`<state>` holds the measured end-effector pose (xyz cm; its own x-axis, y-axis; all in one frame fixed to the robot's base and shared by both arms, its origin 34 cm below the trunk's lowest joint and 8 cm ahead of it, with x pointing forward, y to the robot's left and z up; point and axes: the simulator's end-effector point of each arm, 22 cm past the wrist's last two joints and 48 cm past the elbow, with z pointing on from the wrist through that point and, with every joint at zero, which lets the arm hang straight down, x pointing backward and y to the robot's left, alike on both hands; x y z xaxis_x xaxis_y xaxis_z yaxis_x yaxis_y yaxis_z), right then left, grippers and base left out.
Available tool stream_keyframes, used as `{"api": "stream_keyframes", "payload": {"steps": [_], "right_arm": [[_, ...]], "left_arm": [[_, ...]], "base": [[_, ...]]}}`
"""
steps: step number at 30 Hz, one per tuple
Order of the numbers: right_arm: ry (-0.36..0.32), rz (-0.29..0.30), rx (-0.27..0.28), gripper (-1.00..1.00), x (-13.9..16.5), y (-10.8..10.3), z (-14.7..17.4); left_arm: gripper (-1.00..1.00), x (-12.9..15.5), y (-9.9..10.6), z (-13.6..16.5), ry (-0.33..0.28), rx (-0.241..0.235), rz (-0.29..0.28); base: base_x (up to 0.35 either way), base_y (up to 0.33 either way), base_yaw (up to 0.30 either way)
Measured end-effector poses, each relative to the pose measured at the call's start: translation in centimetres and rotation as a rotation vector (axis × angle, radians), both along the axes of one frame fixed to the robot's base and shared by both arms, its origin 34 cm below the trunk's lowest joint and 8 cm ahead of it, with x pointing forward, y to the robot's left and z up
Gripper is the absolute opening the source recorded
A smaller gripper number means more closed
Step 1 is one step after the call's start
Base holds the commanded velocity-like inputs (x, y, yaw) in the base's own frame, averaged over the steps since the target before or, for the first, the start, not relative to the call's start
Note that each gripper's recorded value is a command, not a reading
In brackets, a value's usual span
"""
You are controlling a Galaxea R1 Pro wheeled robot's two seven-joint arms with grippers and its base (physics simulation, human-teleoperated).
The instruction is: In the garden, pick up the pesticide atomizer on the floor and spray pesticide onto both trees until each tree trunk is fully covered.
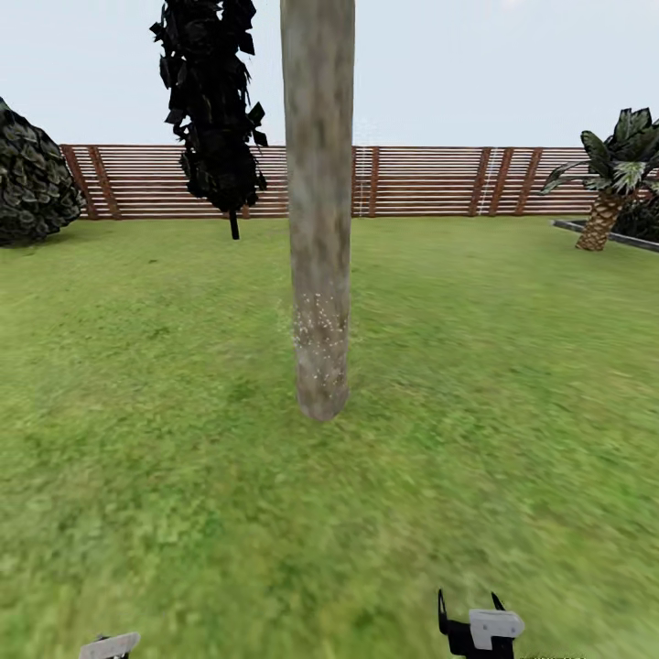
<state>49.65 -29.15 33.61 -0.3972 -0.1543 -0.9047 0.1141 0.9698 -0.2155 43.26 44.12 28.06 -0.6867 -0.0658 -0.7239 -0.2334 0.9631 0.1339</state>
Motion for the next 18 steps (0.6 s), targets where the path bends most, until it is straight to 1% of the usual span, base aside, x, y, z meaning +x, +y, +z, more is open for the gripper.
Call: {"api": "stream_keyframes", "payload": {"steps": [3,6,18], "right_arm": [[-0.001,0.000,0.000,1.00,0.03,0.00,0.06],[-0.004,0.000,0.000,1.00,0.09,0.00,0.16],[-0.015,0.000,0.000,1.00,0.35,0.00,0.60]], "left_arm": [[-1.00,-0.07,0.46,0.12,-0.009,-0.007,0.036],[-1.00,0.00,0.48,0.21,-0.012,-0.009,0.039],[-1.00,0.33,0.47,0.59,-0.024,-0.009,0.039]], "base": [[-0.284,0.196,0.265],[-0.199,0.122,0.241],[-0.011,0.006,0.233]]}}
